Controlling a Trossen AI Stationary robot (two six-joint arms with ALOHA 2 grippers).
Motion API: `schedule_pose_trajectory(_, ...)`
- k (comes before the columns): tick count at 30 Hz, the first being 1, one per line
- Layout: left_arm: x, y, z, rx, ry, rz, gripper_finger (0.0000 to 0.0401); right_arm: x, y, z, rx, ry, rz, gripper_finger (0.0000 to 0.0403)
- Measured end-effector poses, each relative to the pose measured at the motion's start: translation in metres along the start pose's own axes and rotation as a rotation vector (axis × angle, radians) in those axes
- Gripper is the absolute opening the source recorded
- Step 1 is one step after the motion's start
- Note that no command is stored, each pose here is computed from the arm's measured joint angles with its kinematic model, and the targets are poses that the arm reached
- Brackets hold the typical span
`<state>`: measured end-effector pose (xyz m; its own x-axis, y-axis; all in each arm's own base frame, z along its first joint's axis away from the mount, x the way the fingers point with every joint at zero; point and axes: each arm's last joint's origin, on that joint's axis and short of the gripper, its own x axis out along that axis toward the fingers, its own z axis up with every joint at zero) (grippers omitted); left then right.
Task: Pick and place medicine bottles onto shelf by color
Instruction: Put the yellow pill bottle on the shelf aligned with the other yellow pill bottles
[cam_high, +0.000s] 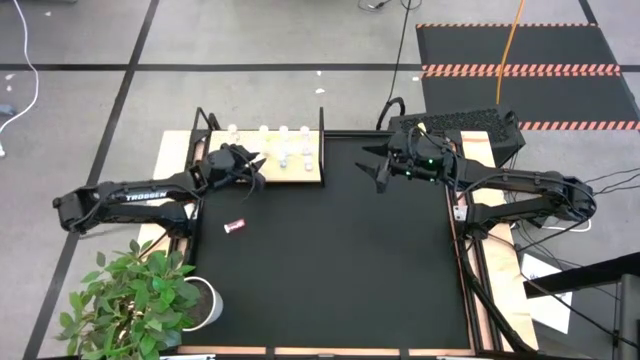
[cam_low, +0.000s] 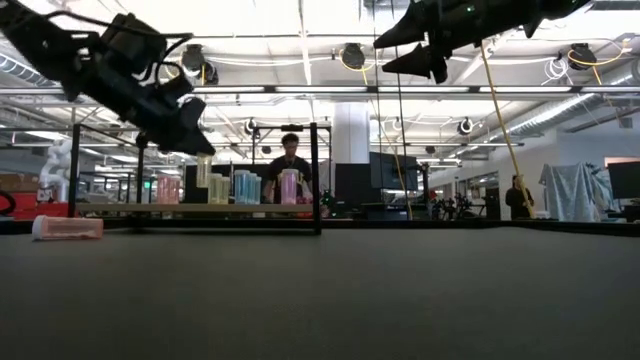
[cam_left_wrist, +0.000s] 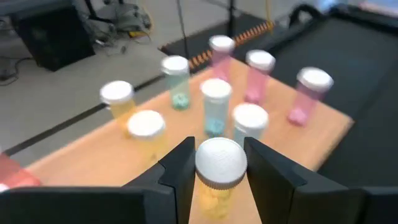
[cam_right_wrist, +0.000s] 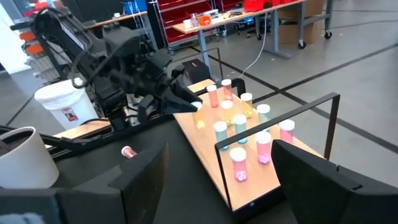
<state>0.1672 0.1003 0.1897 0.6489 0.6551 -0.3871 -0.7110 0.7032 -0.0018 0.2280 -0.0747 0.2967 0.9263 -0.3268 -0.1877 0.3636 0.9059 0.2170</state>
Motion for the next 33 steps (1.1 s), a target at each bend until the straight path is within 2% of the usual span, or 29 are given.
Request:
schedule_pose_trajectory(6,0.002,0.014,-0.014,-0.050,-0.017,0.049,0.0131,0.000,0.000,0.000,0.048,0.000,0.001,0.0279)
schedule_pose_trajectory(15,0.008,0.026,-0.015,-0.078,-0.048,0.102,0.0131,0.000,0.000,0.001,0.057,-0.014,0.004,0.0279)
schedule_pose_trajectory(20,0.020,0.025,-0.018,-0.084,-0.055,0.064,0.0131,0.000,0.001,0.005,0.060,-0.052,0.013,0.0279)
schedule_pose_trajectory(24,0.025,0.023,-0.024,-0.086,-0.014,0.059,0.0131,0.000,0.001,0.006,0.083,-0.057,0.016,0.0279)
schedule_pose_trajectory(33,0.029,0.023,-0.025,-0.112,-0.027,0.056,0.0131,0.000,0.003,0.005,0.085,-0.051,0.022,0.0279)
